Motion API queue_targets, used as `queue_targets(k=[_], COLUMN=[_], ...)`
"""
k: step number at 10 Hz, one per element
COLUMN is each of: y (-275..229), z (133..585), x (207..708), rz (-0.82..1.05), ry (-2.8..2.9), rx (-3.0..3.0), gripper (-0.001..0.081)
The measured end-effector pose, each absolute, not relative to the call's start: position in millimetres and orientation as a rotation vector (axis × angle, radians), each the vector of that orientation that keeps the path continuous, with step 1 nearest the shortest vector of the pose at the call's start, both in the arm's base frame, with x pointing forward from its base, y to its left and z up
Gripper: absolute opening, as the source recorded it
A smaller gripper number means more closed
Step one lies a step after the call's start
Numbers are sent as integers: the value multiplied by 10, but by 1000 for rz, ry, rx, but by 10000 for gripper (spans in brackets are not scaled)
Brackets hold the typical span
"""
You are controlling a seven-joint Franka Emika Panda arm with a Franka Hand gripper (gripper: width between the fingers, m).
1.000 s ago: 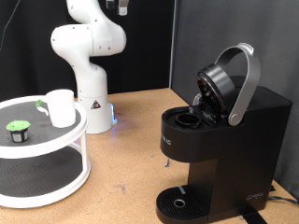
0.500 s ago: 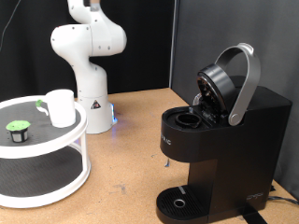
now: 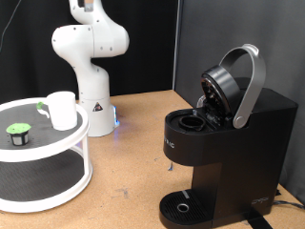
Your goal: Make a cup of coffee with the keurig machine
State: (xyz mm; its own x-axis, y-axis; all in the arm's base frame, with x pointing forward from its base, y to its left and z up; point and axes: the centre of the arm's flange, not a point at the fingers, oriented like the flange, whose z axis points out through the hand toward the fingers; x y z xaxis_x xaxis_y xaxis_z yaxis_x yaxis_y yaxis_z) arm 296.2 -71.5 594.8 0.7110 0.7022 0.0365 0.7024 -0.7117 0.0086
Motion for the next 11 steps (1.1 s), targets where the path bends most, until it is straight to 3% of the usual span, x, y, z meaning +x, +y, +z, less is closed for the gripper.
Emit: queue_targets(k=[11], y=[-2032], z=[5998], x=[2505], rz=[-51], ry=[-1187], rx=[-2853], gripper=[805])
